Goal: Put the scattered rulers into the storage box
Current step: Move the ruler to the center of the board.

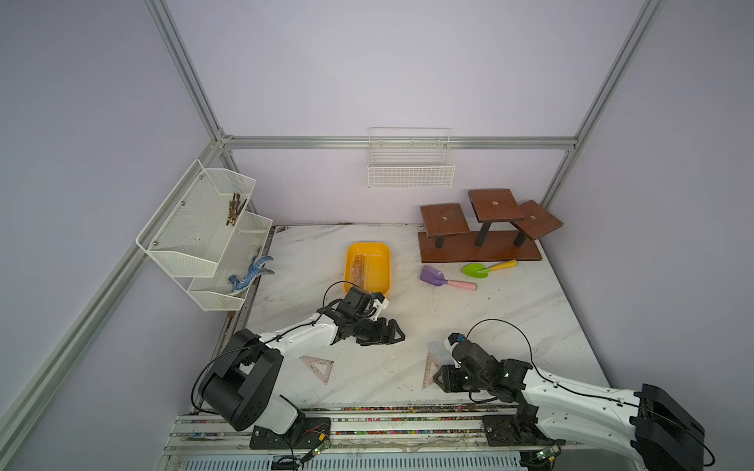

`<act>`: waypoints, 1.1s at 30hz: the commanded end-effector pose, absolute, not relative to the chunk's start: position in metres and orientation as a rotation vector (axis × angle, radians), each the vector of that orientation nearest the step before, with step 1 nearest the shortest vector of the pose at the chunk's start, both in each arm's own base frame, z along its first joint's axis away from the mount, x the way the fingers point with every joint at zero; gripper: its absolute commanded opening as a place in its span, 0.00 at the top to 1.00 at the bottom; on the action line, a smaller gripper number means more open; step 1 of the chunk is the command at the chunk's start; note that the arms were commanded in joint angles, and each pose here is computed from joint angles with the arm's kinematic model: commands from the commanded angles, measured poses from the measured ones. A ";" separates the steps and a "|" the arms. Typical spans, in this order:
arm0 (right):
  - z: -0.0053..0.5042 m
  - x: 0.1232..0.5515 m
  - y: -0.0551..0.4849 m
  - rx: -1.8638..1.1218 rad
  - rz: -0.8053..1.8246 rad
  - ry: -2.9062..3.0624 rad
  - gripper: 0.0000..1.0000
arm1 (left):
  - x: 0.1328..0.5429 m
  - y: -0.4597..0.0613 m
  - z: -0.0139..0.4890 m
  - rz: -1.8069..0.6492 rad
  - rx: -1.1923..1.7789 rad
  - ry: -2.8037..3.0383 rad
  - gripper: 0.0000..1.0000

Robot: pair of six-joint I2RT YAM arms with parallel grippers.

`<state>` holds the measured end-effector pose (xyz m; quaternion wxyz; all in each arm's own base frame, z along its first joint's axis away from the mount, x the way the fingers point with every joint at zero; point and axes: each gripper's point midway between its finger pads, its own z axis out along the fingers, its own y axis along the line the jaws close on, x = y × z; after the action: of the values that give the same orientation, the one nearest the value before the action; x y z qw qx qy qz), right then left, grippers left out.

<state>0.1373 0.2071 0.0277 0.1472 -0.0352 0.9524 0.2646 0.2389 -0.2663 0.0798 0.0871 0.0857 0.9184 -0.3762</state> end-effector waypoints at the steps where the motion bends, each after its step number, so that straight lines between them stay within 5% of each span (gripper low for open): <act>1: 0.015 0.139 0.208 -0.085 0.736 2.756 0.57 | 0.240 -0.271 0.080 -1.159 0.267 2.717 0.13; 20: 0.039 0.179 0.276 -0.264 0.809 2.715 0.58 | 0.220 -0.244 0.070 -1.219 0.122 2.723 0.15; 33: 0.027 0.135 0.267 -0.381 0.873 2.760 0.63 | 0.208 -0.238 0.084 -1.244 0.106 2.690 0.14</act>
<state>0.1414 0.2661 0.0299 0.1178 -0.1269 0.9409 0.2909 0.2069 -0.2355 0.0713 0.0796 0.0340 0.9118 -0.4015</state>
